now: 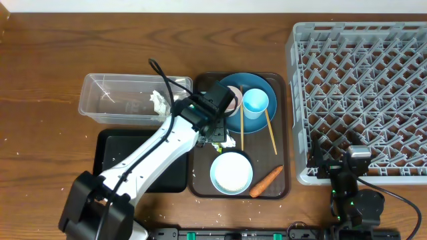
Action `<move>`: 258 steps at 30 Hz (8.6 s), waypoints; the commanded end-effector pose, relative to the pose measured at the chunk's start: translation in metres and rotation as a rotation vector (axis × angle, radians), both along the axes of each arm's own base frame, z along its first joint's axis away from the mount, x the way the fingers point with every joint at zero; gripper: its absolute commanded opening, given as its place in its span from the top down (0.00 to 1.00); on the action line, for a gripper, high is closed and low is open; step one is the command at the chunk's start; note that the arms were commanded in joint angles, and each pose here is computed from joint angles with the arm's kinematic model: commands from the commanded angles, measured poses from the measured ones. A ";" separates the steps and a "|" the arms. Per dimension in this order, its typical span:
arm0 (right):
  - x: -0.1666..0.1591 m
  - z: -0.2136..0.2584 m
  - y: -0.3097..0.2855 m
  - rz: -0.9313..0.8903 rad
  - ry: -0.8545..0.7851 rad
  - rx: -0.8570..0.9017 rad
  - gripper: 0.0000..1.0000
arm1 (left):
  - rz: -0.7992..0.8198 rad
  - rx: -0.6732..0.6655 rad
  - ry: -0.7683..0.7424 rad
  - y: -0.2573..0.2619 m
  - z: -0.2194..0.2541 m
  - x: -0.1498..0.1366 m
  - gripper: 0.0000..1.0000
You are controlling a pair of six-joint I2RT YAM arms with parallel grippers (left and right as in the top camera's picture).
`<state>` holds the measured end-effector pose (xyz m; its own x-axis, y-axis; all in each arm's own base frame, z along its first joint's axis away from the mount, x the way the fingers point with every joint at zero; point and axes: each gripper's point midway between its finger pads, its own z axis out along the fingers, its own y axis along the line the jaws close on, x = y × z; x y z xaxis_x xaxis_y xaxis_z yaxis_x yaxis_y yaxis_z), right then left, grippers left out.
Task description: Sort waste into correct bins and load items into the dishwasher rack
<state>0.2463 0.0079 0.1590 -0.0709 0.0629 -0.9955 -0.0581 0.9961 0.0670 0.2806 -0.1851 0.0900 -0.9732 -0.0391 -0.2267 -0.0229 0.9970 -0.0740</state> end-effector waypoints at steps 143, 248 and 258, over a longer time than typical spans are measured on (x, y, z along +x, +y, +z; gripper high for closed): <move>0.000 0.000 -0.001 -0.003 -0.001 0.002 0.01 | 0.212 -0.131 -0.014 0.080 0.068 -0.011 0.57; 0.000 0.000 -0.001 -0.003 -0.001 0.002 0.01 | -0.245 -0.052 0.069 -0.050 0.005 -0.088 0.66; 0.000 0.000 -0.001 -0.003 -0.001 0.002 0.01 | -0.381 -0.032 0.063 -0.070 -0.008 -0.122 0.66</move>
<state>0.2462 0.0079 0.1589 -0.0713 0.0629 -0.9955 -0.0581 0.9961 0.0671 0.1688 -0.2567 0.0886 -0.9423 0.2835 -0.1781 0.3083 0.9423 -0.1309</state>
